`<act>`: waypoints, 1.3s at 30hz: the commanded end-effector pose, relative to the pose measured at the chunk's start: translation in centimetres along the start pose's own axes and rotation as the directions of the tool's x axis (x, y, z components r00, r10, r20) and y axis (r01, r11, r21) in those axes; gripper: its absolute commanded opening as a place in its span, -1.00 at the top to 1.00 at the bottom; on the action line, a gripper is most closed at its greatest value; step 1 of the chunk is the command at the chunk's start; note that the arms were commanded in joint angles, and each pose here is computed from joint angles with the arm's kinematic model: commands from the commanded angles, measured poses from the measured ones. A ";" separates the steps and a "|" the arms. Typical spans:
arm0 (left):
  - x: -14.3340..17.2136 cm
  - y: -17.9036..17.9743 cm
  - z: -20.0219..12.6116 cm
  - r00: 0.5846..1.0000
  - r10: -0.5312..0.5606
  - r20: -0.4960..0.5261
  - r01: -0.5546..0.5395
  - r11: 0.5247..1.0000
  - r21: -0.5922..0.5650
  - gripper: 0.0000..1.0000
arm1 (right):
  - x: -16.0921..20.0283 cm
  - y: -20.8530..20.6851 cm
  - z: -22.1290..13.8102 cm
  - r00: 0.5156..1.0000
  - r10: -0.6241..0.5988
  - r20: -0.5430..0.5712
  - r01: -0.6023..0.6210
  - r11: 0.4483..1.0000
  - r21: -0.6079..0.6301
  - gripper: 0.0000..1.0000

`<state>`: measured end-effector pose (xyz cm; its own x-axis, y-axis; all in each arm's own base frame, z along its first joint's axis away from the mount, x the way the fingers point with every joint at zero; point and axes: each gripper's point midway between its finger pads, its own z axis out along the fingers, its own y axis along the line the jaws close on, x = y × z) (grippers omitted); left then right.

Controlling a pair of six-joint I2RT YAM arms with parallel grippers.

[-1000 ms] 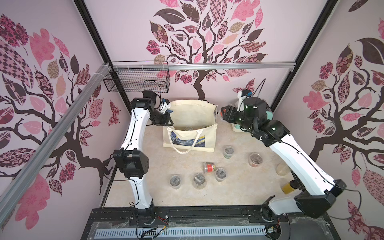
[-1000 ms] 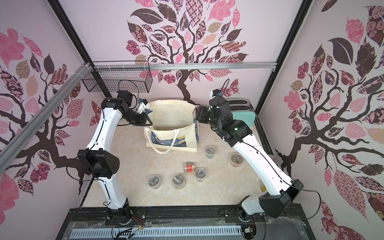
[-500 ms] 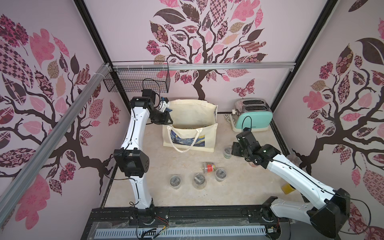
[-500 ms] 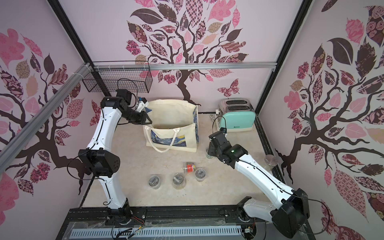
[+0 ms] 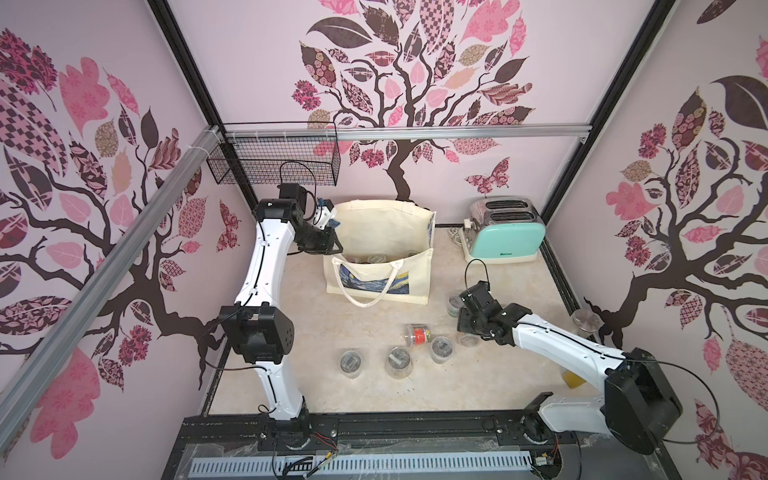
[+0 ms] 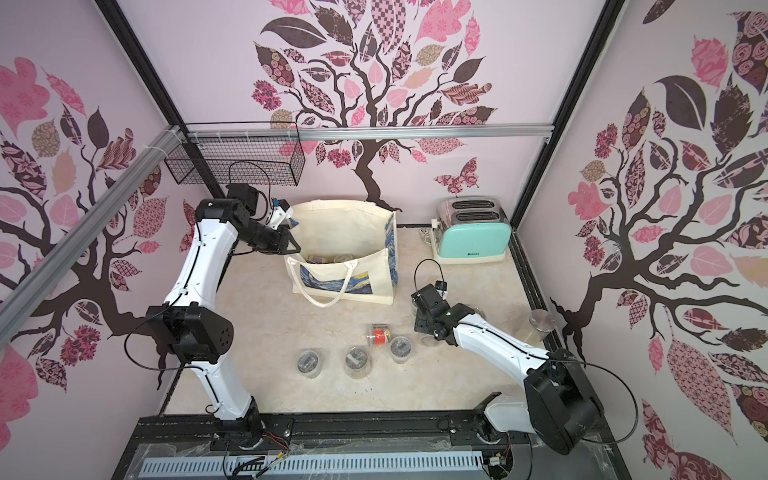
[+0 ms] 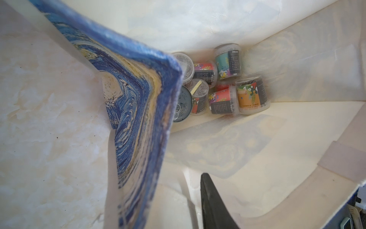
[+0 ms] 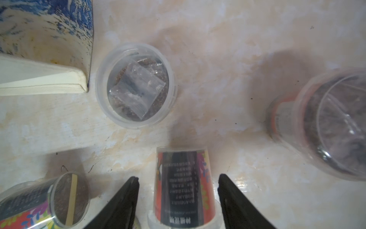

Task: Take out the seed jars from the canvas bag
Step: Place the seed jar at the center of the board, then adjust the canvas bag at the center of the board.

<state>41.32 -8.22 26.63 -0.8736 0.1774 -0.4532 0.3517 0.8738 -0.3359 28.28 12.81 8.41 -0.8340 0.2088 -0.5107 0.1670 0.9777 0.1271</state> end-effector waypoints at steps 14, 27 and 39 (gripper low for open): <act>1.2 0.2 -2.1 0.999 0.032 0.030 -0.031 0.999 -0.019 0.40 | -7.4 6.0 -7.2 0.955 -0.220 0.200 0.260 0.945 -0.200 -0.61; 4.9 -0.3 -2.0 1.000 0.025 0.018 -0.025 0.999 -0.034 0.37 | -14.6 23.4 -21.5 0.858 -0.385 0.340 0.513 0.616 -0.598 -0.49; 8.3 -1.6 -2.9 0.999 0.035 0.006 -0.035 0.999 -0.007 0.18 | -14.3 33.6 -12.1 0.903 -0.360 0.236 0.430 0.720 -0.545 -0.28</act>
<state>33.65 -6.79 24.88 -0.8731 0.1960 -0.4464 0.3578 0.8795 -0.3137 38.67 42.67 32.36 -0.6524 -0.1605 -0.7407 -0.5851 0.7279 0.3576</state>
